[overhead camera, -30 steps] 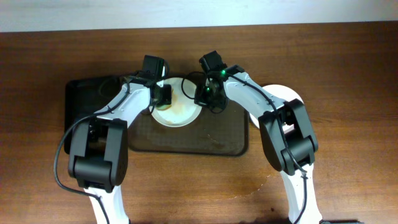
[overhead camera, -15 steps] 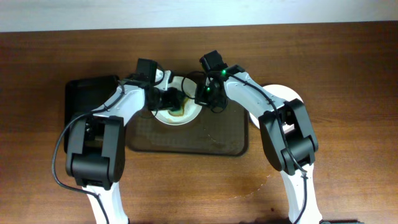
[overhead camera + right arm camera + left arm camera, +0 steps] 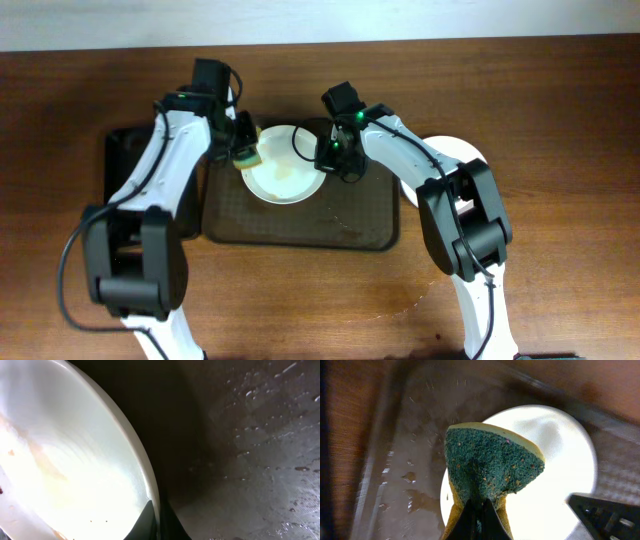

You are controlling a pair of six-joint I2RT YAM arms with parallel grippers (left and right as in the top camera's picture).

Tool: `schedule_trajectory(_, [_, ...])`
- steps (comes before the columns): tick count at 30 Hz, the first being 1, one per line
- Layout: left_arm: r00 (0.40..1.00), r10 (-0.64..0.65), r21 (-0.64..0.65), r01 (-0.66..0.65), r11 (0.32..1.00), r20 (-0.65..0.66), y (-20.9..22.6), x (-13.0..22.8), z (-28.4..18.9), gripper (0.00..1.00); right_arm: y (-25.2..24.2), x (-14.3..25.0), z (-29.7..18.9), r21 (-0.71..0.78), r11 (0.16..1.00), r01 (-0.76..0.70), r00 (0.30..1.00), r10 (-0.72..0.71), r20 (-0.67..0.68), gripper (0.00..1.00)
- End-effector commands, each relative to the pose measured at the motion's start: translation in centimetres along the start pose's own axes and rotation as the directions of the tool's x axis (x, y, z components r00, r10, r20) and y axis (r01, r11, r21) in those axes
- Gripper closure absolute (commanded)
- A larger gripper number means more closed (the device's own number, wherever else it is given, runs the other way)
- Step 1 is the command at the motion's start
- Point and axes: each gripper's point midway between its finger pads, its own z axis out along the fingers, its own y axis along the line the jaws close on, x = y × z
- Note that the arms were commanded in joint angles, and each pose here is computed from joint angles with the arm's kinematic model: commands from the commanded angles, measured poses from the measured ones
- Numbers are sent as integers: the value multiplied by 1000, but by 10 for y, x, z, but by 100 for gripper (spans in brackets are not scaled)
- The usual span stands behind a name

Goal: Clean dirty plates on tray and stack at the side
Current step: 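Scrub the last plate with the sponge in the left gripper, then lift the last plate with the right gripper and stack it on the right pile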

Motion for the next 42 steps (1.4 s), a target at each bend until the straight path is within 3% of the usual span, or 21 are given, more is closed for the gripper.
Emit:
schedule_trajectory(1, [996,20,-36,-17,999,81,14,-18,-32,99,-10,3,-16,32,997,70,997,-70,-11,96])
schedule_trajectory(4, [997,11,-76,-5,997,77,26,-16,-26,99,-7,-6,-61,80,989,127,988,-133,75,96])
schedule_trajectory(8, [997,11,-95,-3,995,75,31,-13,-20,99,-30,-16,-129,359,923,135,947,-227,227,96])
schedule_trajectory(13, [996,11,-88,-4,996,84,34,-10,-5,99,-39,-14,-197,771,635,46,822,-462,332,96])
schedule_trajectory(18, [998,10,-94,-3,996,69,38,-2,4,99,-2,5,-236,885,455,-99,663,-633,399,96])
schedule_trajectory(22, [998,9,-94,-3,996,68,39,-1,6,99,26,22,-247,913,390,-118,574,-723,384,96])
schedule_trajectory(24, [998,9,-94,-3,996,68,39,-1,6,99,28,26,-250,906,400,-137,563,-722,403,96])
schedule_trajectory(29, [998,9,-95,-3,996,68,39,-1,6,99,-1,35,-254,851,470,-235,607,-613,506,96])
schedule_trajectory(34, [998,9,-95,-3,996,68,39,-1,6,99,-50,34,-262,784,548,-291,738,-394,549,96])
schedule_trajectory(38, [998,10,-95,-4,995,68,39,-1,6,99,-117,29,-274,736,623,-264,888,-141,437,96])
schedule_trajectory(42, [997,41,-97,-34,995,65,39,-1,6,99,-177,12,-254,596,775,-212,958,43,285,96])
